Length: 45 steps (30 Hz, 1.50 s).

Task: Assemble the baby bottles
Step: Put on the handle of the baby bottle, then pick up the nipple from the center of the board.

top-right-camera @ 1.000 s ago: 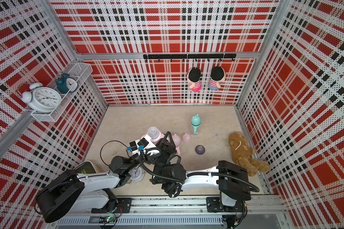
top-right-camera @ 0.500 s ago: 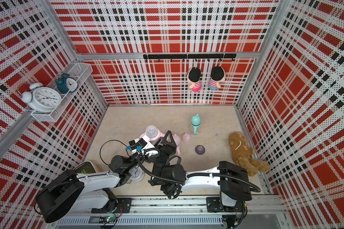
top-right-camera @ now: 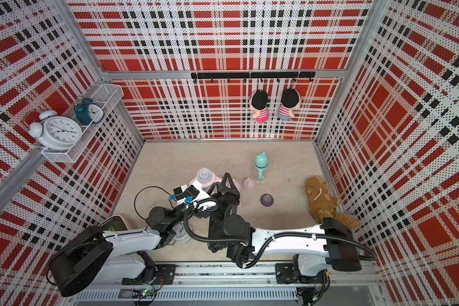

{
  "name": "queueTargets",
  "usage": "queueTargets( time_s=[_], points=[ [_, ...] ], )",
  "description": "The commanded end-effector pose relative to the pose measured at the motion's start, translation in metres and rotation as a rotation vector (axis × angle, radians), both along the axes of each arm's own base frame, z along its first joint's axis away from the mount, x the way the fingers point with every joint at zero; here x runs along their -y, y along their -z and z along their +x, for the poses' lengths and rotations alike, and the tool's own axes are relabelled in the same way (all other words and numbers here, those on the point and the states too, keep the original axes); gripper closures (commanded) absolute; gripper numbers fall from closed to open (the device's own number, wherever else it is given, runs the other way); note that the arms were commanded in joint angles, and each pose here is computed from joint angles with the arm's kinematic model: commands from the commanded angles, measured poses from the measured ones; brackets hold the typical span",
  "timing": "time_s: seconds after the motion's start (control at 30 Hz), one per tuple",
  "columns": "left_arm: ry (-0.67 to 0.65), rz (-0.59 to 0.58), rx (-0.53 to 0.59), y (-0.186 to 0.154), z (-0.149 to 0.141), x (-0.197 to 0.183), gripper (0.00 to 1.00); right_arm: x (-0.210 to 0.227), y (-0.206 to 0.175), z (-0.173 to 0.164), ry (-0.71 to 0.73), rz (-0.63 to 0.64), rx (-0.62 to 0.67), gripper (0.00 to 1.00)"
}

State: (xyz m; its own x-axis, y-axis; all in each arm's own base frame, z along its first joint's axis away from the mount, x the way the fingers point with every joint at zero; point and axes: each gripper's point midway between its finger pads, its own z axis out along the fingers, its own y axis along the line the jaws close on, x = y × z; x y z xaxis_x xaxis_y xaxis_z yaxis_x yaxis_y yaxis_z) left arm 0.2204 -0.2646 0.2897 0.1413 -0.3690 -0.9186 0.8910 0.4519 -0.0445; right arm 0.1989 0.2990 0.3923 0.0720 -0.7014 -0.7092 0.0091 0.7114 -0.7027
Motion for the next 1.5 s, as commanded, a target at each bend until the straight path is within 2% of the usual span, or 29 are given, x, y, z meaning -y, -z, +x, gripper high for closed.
queueTargets(
  time_s=[0.0,0.13,0.2,0.4,0.6,0.8,1.0,1.27,1.47],
  points=[
    [0.001,-0.01,0.034,-0.008,-0.002,-0.001,1.0,-0.01,0.009,-0.004,-0.1,0.051,-0.058,0.37],
    [-0.004,-0.002,0.031,-0.004,-0.001,-0.002,1.0,-0.013,0.014,-0.005,-0.124,0.025,-0.061,0.35],
    [-0.008,0.003,0.028,-0.002,0.001,-0.003,1.0,-0.019,0.021,-0.008,-0.185,0.02,-0.115,0.32],
    [-0.021,-0.001,0.028,0.0,0.004,-0.009,1.0,-0.023,0.032,-0.016,-0.312,0.054,-0.246,0.16],
    [-0.027,-0.023,0.026,0.006,0.006,-0.021,1.0,-0.003,0.036,-0.008,-0.353,0.186,-0.409,0.12],
    [-0.031,-0.024,0.019,0.012,0.006,-0.028,1.0,0.039,0.056,0.017,-0.25,0.341,-0.537,0.11],
    [-0.051,0.002,0.021,0.017,0.004,-0.032,1.0,0.096,0.073,0.04,-0.14,0.577,-0.588,0.11],
    [-0.101,0.038,0.048,0.02,-0.001,-0.034,1.0,0.163,0.161,0.082,0.102,0.752,-0.697,0.08],
    [-0.128,0.093,0.058,0.024,-0.002,-0.026,1.0,0.184,0.207,0.1,0.198,0.816,-0.718,0.07]
  ],
)
